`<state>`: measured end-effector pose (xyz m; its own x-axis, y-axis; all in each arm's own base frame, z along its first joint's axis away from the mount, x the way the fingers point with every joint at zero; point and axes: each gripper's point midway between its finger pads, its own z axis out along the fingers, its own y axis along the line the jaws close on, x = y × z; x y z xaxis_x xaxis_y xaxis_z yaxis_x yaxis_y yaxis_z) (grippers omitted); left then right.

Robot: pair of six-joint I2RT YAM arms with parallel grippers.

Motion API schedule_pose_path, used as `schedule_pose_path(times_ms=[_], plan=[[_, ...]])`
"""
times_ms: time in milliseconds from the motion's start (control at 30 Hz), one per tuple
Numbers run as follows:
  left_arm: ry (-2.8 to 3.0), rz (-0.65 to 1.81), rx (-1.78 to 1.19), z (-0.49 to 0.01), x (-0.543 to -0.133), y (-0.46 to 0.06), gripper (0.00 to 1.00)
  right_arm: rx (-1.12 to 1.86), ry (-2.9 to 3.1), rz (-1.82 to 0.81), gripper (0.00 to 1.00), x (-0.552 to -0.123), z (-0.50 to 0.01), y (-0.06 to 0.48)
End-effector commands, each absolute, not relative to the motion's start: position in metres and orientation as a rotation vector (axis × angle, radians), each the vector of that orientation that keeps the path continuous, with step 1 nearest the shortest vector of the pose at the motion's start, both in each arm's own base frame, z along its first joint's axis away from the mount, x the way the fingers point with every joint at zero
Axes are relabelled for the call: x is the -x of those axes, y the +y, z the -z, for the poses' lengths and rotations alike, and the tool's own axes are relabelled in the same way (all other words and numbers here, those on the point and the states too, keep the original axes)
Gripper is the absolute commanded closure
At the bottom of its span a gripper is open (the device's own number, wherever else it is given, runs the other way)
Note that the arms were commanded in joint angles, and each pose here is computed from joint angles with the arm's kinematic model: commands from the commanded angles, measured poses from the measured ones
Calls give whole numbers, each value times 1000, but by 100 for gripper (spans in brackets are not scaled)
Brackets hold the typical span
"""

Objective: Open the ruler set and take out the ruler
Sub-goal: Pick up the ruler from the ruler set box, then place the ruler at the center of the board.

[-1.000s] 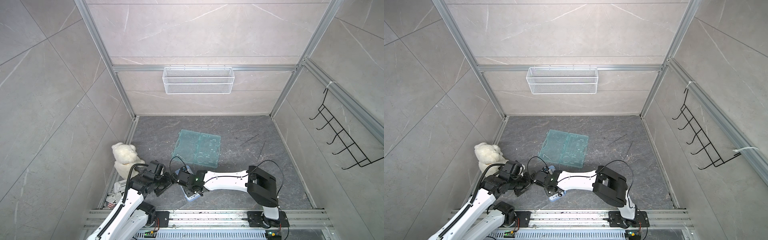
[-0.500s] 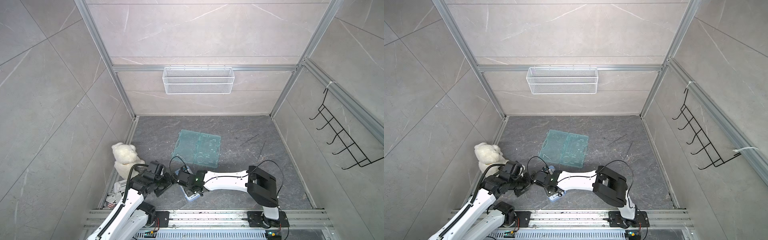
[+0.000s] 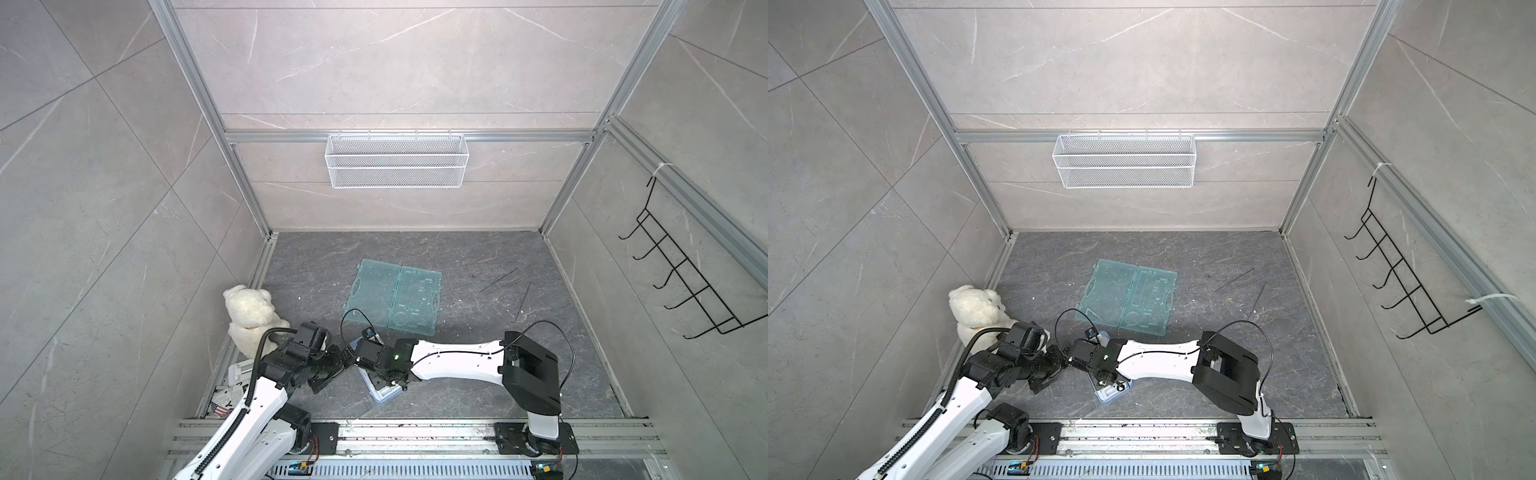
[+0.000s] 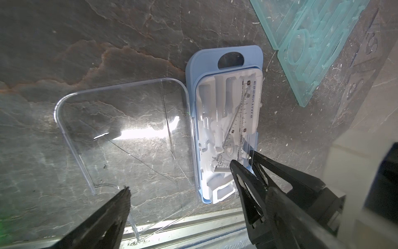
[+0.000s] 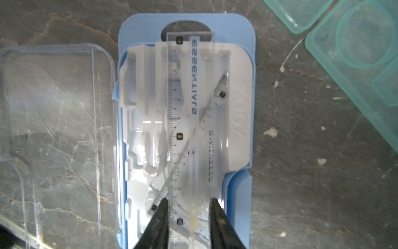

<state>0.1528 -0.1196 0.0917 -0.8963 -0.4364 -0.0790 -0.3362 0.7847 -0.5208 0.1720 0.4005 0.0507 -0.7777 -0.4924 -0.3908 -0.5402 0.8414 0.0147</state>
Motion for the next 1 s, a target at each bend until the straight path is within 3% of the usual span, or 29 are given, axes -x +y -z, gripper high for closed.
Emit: schedule_pose_path(times_ms=[0, 567, 967], plan=[[2763, 792, 582, -98, -158, -124, 0, 742, 2629, -170, 69, -179, -66, 393], [2620, 737, 307, -125, -217, -151, 0, 466, 2696, -137, 69, -232, -66, 314], [2651, 640, -183, -117, -248, -265, 0, 160, 2739, 35, 68, -271, -65, 197]])
